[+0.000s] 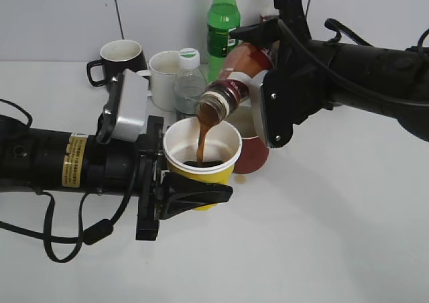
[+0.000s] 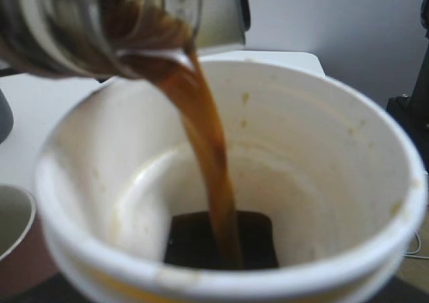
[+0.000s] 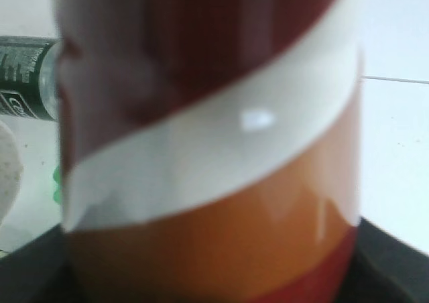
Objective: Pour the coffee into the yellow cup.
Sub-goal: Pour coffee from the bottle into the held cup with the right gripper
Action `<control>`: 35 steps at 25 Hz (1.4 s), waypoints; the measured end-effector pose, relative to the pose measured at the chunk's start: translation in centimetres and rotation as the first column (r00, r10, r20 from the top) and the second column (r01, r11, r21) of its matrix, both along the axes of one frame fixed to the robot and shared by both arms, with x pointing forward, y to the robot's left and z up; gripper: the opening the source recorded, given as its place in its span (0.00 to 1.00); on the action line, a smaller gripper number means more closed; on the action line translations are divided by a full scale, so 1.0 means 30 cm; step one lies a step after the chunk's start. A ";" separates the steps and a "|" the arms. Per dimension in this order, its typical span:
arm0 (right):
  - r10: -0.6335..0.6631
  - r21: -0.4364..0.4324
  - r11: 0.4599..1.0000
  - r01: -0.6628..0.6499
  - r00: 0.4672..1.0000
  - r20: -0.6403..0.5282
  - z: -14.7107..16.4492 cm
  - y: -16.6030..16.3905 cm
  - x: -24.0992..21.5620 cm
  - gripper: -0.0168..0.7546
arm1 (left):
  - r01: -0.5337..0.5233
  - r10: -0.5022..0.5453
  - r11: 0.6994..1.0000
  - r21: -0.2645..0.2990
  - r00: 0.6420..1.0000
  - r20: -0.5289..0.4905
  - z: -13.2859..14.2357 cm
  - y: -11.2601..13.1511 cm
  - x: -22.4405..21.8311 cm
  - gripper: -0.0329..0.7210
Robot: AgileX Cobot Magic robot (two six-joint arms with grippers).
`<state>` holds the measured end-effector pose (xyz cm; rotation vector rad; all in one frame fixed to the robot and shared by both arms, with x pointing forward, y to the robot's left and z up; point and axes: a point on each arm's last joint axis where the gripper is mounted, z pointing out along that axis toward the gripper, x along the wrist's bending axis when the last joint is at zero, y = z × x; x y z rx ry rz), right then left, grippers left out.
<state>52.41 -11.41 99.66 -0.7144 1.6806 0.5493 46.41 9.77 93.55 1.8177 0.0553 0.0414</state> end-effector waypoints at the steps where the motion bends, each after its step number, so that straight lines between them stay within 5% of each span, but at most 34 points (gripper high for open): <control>1: 0.001 -0.003 1.000 -0.001 1.000 0.003 0.000 0.000 0.000 0.67 | 0.001 -0.001 1.000 0.000 1.000 0.000 0.000 0.000 0.000 0.56; 35: 0.011 -0.025 1.000 -0.010 0.999 0.035 0.002 0.001 0.000 0.67 | 0.001 -0.001 1.000 0.000 1.000 0.000 0.000 0.000 0.000 0.55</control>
